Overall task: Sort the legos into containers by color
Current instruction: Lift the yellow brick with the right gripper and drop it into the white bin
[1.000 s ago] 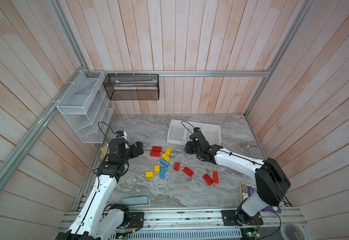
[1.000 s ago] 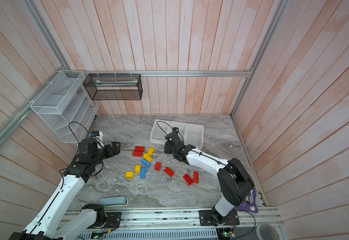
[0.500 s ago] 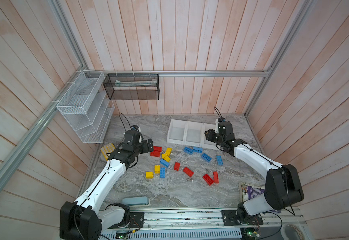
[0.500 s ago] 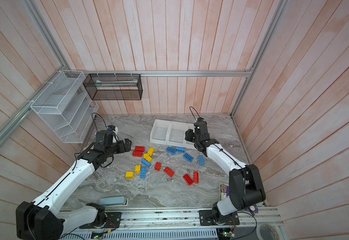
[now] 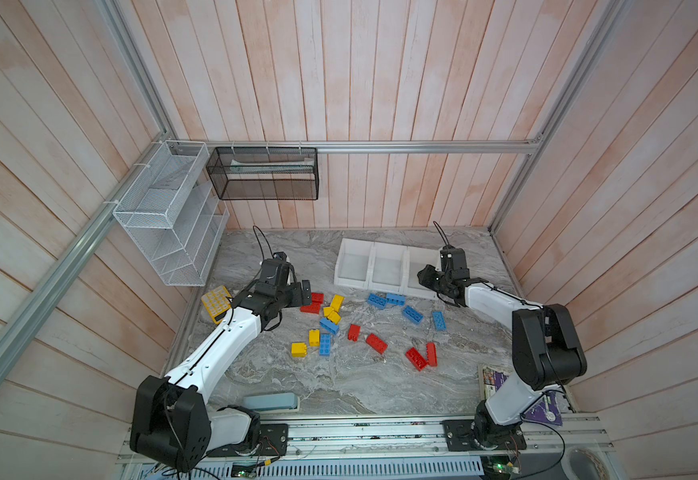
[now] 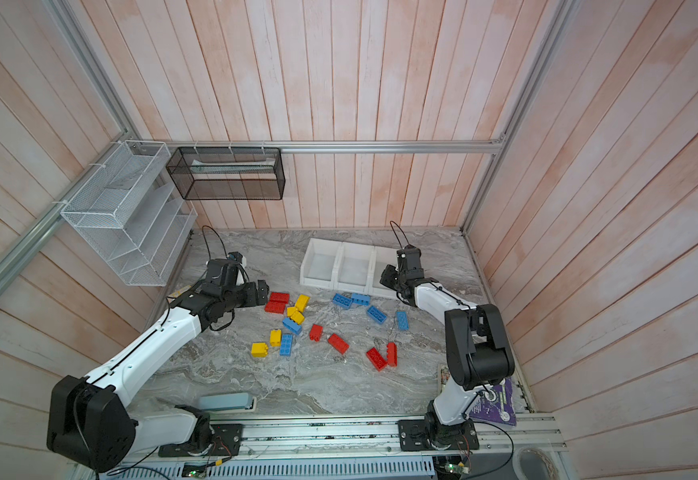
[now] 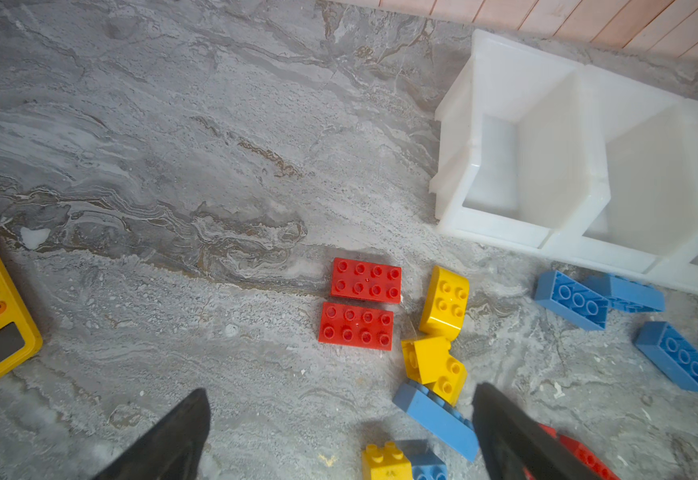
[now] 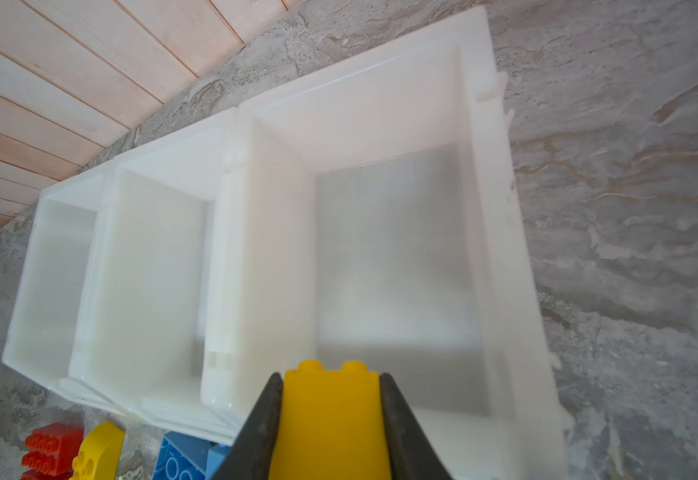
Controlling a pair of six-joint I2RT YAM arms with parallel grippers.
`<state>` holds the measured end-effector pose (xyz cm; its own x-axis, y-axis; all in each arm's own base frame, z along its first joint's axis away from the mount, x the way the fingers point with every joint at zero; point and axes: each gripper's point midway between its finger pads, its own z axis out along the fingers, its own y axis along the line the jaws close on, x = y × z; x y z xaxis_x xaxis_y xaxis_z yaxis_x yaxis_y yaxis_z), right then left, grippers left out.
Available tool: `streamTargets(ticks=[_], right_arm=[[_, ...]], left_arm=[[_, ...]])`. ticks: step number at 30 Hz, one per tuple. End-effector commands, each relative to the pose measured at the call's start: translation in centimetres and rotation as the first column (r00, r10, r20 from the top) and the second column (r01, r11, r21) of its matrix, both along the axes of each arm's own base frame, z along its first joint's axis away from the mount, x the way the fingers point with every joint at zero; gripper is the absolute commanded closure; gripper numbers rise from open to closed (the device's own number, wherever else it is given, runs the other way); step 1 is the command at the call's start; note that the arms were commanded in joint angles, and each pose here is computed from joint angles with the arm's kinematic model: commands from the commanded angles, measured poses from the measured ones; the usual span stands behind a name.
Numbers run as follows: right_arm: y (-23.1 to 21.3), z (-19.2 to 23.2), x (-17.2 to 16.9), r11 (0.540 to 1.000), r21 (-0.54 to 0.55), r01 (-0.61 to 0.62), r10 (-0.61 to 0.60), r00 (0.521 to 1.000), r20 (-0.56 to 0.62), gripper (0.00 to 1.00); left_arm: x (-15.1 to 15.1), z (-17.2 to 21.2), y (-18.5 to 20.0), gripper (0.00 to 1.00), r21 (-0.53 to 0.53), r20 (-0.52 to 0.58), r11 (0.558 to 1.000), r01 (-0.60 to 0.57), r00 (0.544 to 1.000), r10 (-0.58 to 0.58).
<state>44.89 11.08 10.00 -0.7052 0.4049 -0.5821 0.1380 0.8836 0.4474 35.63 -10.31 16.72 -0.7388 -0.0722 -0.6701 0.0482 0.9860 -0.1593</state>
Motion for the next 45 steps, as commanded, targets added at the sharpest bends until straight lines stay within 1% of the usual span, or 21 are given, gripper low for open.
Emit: streamTargets(ticks=[1,4,6,9,14,17,21,27,29,32,34,41,45], right_arm=[[-0.1,1.6,1.6,1.0,0.019,0.009,-0.01,0.998,0.055,0.61],[-0.1,1.8,1.7,1.0,0.019,0.012,-0.013,0.998,0.056,0.47],[-0.2,2.0,1.7,1.0,0.015,0.016,-0.017,0.998,0.054,0.39],[-0.2,3.1,1.6,1.0,0.017,0.013,-0.014,0.998,0.068,0.32],[-0.5,6.0,0.9,1.0,0.02,0.019,-0.022,0.991,0.13,0.31],[-0.3,7.2,0.0,1.0,0.023,0.006,-0.009,0.987,0.162,0.31],[0.9,8.6,-1.8,0.999,0.013,-0.036,0.032,0.977,0.212,0.3],[3.8,9.8,-5.3,0.993,-0.019,-0.12,0.121,0.951,0.286,0.29],[4.7,9.8,-6.5,0.989,-0.025,-0.147,0.148,0.943,0.299,0.28],[5.1,9.5,-7.7,0.986,-0.031,-0.163,0.164,0.936,0.312,0.27],[6.2,9.1,-8.9,0.98,-0.029,-0.199,0.198,0.929,0.313,0.26],[6.3,8.5,-9.7,0.977,-0.018,-0.21,0.204,0.923,0.327,0.26],[6.5,8.4,-9.8,0.975,-0.013,-0.221,0.214,0.921,0.324,0.26]], left_arm=[[0.3,0.3,-0.3,0.08,0.019,0.001,1.0,0.02,1.0,-0.02],[0.0,0.0,-0.4,0.08,0.04,-0.01,0.999,0.027,1.0,-0.026],[-0.4,0.2,-0.7,0.08,0.043,-0.015,0.998,0.038,0.999,-0.037],[-1.2,0.7,-1.2,0.09,0.045,-0.024,0.998,0.054,0.998,-0.053],[-3.5,1.1,-1.6,0.13,0.016,-0.046,0.998,0.055,0.997,-0.055],[-5.2,0.7,-1.7,0.15,0.009,-0.081,0.999,0.051,0.995,-0.05],[-7.4,-0.8,-1.6,0.18,-0.004,-0.144,0.999,0.033,0.989,-0.033],[-10.1,-4.5,-1.6,0.18,-0.042,-0.258,0.999,0.018,0.966,-0.028],[-10.6,-5.4,-1.6,0.18,-0.038,-0.289,0.999,0.014,0.957,-0.025],[-10.8,-5.7,-1.8,0.18,-0.026,-0.299,1.0,0.017,0.954,-0.024],[-10.9,-6.2,-1.9,0.18,-0.02,-0.317,1.0,0.017,0.948,-0.022],[-11.5,-8.3,-2.2,0.18,0.021,-0.387,0.999,0.028,0.922,-0.018],[-12.0,-9.2,-1.5,0.18,0.064,-0.425,0.998,-0.021,0.904,0.047]])
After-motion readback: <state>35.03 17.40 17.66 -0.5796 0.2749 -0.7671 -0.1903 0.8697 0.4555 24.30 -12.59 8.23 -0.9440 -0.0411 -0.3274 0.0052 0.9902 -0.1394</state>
